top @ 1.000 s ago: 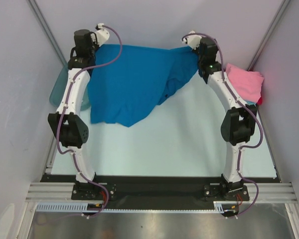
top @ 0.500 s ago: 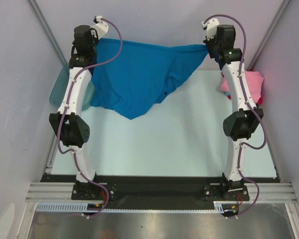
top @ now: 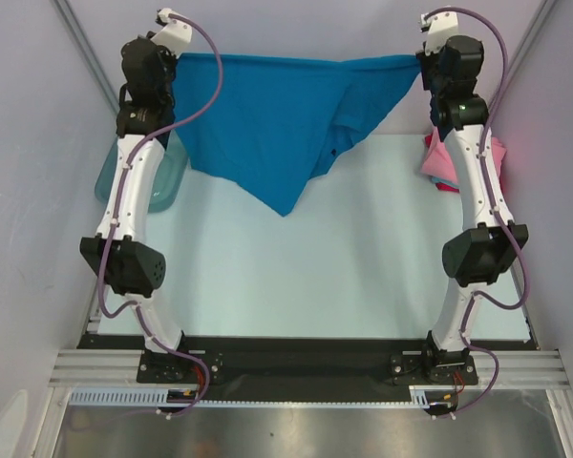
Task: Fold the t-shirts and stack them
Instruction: Move the tshirt to the center of the board
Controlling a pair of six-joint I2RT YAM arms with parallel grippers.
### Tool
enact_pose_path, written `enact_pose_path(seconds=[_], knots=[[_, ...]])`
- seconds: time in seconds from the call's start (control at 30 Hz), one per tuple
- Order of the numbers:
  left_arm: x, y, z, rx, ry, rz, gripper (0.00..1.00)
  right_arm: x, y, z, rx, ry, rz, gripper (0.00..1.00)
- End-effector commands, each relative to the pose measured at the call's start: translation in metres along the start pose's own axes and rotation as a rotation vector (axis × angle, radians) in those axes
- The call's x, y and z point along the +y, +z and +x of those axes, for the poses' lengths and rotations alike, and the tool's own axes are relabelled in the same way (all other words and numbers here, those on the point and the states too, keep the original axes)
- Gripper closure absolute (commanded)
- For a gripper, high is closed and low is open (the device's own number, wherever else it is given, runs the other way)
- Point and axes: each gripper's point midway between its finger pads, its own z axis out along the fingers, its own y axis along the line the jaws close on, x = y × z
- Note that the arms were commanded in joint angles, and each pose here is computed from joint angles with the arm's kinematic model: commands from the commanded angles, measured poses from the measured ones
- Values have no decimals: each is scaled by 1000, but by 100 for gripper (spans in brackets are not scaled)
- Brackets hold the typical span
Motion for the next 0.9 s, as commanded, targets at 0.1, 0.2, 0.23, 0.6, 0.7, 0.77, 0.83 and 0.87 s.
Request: enact_pose_path(seconds=[0.1,0.2,0.23,0.6,0.7,0.77,0.83,0.87], knots=[[82,-34,-41,-98,-92,-223,100,-101,-44,-84,-240,-107,391,100],[96,-43,-53,-133,-85,-268,100,-118,-60,-103,-304,-176,506,100],[98,-45,-56,-150,-85,-280,100,-128,-71,-117,-349,-213,565,100],[127,-112,-107,-355,-25,-326,100,-141,-143,-175,-529,-330,723,100],[129,-143,-126,-466,22,-336,100,-137,-172,-189,-623,-390,766,100],[118,-165,-128,-527,51,-322,100,-120,-175,-188,-646,-417,733,100],[97,-179,-132,-595,104,-282,100,-115,-199,-200,-707,-424,728,100],[107,-200,-136,-643,101,-288,100,-101,-196,-195,-710,-436,684,100]])
